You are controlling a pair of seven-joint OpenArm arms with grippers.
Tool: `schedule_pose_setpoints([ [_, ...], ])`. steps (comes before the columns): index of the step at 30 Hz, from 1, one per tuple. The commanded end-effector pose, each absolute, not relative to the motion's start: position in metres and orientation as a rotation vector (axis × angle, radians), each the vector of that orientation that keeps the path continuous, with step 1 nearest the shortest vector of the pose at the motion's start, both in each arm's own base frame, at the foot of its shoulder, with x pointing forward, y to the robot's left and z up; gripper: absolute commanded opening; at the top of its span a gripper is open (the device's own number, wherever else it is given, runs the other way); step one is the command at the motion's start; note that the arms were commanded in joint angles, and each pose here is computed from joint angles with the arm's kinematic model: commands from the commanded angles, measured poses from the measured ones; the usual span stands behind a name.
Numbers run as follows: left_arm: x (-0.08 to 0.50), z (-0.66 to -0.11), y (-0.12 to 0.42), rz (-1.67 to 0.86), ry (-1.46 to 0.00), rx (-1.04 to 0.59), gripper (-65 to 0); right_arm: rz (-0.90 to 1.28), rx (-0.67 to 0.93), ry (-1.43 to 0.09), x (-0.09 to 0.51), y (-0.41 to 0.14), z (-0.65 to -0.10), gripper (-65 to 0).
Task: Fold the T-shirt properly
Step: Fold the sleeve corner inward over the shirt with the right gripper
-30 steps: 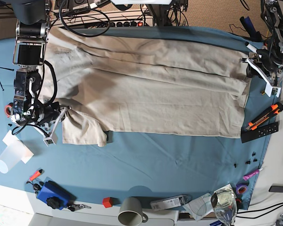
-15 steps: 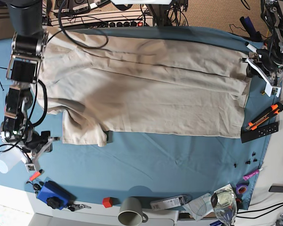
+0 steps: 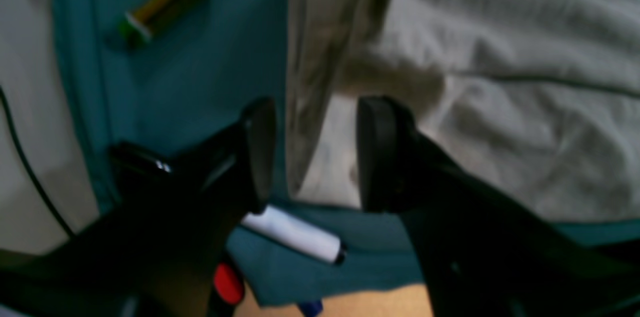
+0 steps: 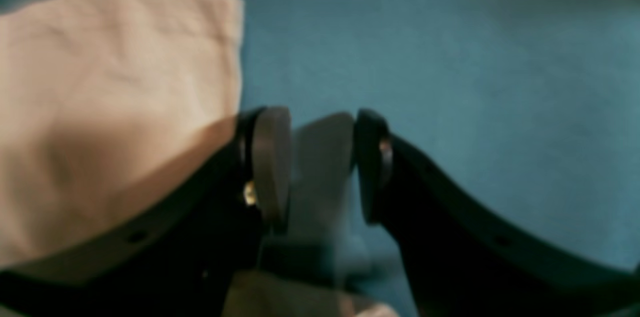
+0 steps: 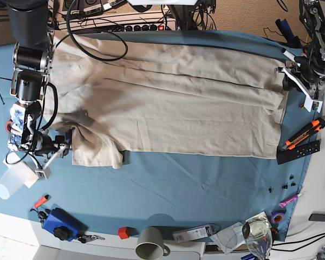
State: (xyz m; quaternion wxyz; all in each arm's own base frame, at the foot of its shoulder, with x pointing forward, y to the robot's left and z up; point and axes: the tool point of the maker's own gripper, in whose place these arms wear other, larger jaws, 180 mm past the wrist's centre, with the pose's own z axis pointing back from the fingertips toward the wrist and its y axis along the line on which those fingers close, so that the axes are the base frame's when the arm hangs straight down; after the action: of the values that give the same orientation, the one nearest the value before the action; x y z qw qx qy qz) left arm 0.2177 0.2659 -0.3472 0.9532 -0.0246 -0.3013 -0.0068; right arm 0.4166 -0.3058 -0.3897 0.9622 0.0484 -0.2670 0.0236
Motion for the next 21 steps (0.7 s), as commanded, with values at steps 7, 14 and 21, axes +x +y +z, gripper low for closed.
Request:
schedule_pose_setpoints([
  [7,0.268,-0.302,0.284,-0.022,-0.815,0.051,-38.1,0.068,0.176,-0.514,0.42,-0.266,-0.4,-42.6],
  [14,0.312,-0.29,0.262,-0.064,-0.9,-0.012,-36.2,0.08,0.21,-0.498,0.42,-0.244,-0.406,-42.6],
  [21,0.369,-0.311,0.253,-0.124,-0.844,0.031,-29.3,0.079,0.206,-0.483,0.418,-0.246,-0.407,-42.6],
])
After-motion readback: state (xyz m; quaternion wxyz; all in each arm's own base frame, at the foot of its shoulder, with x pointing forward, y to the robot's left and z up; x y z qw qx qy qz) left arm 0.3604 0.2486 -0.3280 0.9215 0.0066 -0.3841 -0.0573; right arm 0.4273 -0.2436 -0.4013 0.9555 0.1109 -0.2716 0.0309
